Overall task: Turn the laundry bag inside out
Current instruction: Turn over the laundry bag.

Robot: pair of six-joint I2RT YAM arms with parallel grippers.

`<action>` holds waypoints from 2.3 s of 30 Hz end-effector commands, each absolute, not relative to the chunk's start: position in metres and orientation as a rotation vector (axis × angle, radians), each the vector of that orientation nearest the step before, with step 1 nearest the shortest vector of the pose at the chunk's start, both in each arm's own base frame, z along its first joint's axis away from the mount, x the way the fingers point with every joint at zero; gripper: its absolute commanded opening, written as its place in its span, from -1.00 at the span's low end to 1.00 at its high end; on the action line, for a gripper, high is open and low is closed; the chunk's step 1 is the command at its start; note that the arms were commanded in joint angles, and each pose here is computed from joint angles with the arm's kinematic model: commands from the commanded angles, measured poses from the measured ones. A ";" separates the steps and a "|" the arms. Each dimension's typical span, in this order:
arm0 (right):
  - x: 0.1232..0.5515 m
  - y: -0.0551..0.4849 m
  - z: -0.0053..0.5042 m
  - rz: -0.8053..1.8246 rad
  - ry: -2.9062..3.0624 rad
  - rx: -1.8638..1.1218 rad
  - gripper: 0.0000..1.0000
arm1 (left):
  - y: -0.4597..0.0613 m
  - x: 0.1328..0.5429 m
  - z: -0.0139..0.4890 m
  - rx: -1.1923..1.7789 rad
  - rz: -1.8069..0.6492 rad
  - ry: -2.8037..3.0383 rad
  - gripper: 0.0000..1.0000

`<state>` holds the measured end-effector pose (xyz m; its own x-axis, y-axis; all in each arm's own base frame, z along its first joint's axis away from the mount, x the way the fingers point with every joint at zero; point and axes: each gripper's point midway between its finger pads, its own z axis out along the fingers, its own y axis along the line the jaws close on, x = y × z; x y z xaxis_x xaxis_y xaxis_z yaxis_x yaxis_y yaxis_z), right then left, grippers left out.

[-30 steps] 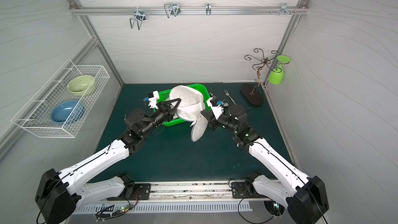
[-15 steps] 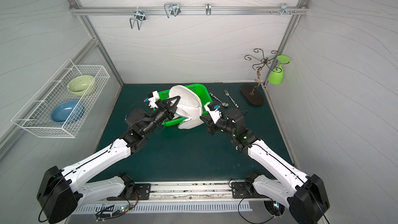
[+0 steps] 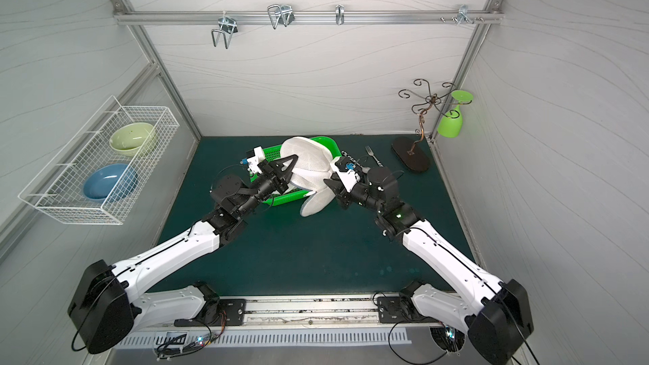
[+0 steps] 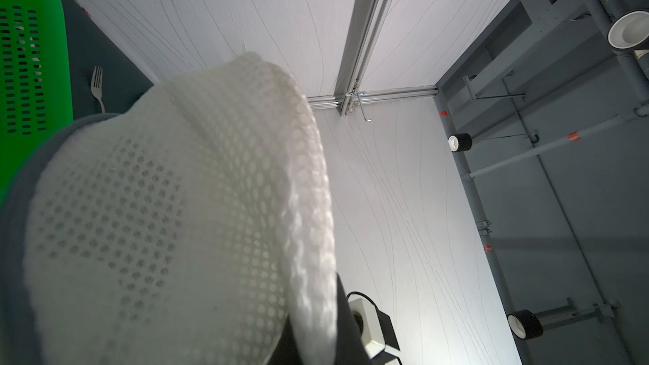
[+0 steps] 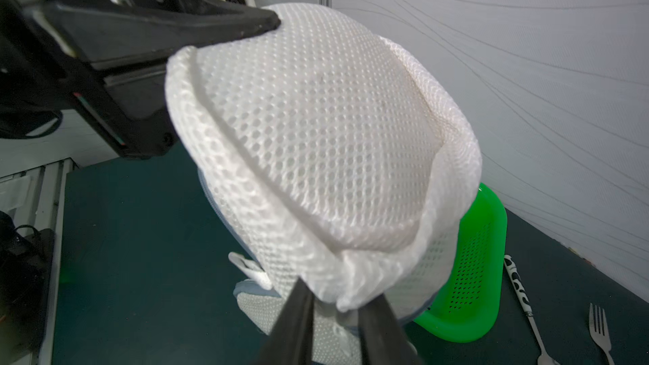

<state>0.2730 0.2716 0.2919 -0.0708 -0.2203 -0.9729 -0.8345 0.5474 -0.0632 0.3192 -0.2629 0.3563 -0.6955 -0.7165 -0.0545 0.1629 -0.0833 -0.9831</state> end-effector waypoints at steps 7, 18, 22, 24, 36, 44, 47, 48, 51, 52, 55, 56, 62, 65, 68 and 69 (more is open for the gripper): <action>0.266 0.303 0.277 0.831 1.620 -0.880 -1.00 | -0.245 0.313 0.420 -0.581 -1.989 1.292 -1.00; 0.280 0.267 0.286 0.770 1.709 -0.710 0.02 | -0.226 0.321 0.383 -0.787 -1.911 1.333 -1.00; 0.259 0.226 0.293 0.627 1.665 -0.775 0.33 | -0.224 0.321 0.367 -0.730 -1.744 1.514 -1.00; 0.250 0.214 0.296 0.517 1.607 -0.878 0.34 | -0.227 0.316 0.368 -0.647 -1.683 1.586 -1.00; 0.217 0.264 0.337 0.407 1.199 -1.392 0.32 | -0.255 0.301 0.381 -0.415 -1.778 1.661 -1.00; 0.259 0.289 0.344 0.276 1.159 -1.374 0.32 | -0.250 0.293 0.378 -0.437 -1.785 1.676 -1.00; 0.273 0.297 0.345 0.228 1.150 -1.362 0.30 | -0.248 0.291 0.374 -0.466 -1.791 1.696 -1.00; 0.274 0.300 0.347 0.223 1.140 -1.362 0.28 | -0.248 0.291 0.374 -0.469 -1.795 1.695 -1.00; 0.279 0.311 0.347 0.195 1.117 -1.356 0.22 | -0.247 0.289 0.367 -0.490 -1.783 1.727 -1.00; 0.282 0.313 0.350 0.180 1.110 -1.339 0.19 | -0.246 0.289 0.367 -0.496 -1.781 1.727 -1.00; 0.288 0.322 0.358 0.151 1.085 -1.295 -0.02 | -0.246 0.291 0.362 -0.516 -1.777 1.738 -1.00; 0.290 0.323 0.360 0.149 1.084 -1.277 -0.18 | -0.246 0.291 0.359 -0.528 -1.772 1.742 -1.00; 0.299 0.310 0.374 0.166 1.165 -1.146 -1.00 | -0.218 0.293 0.352 -0.605 -1.610 1.703 0.18; 0.303 0.289 0.371 0.235 1.282 -1.051 -1.00 | -0.197 0.283 0.366 -0.463 -1.411 1.665 0.59; 0.300 0.264 0.371 0.310 1.358 -0.976 -1.00 | -0.181 0.268 0.380 -0.144 -1.065 1.702 0.64; 0.294 0.259 0.372 0.337 1.362 -0.986 -1.00 | -0.177 0.264 0.377 0.030 -0.885 1.727 0.63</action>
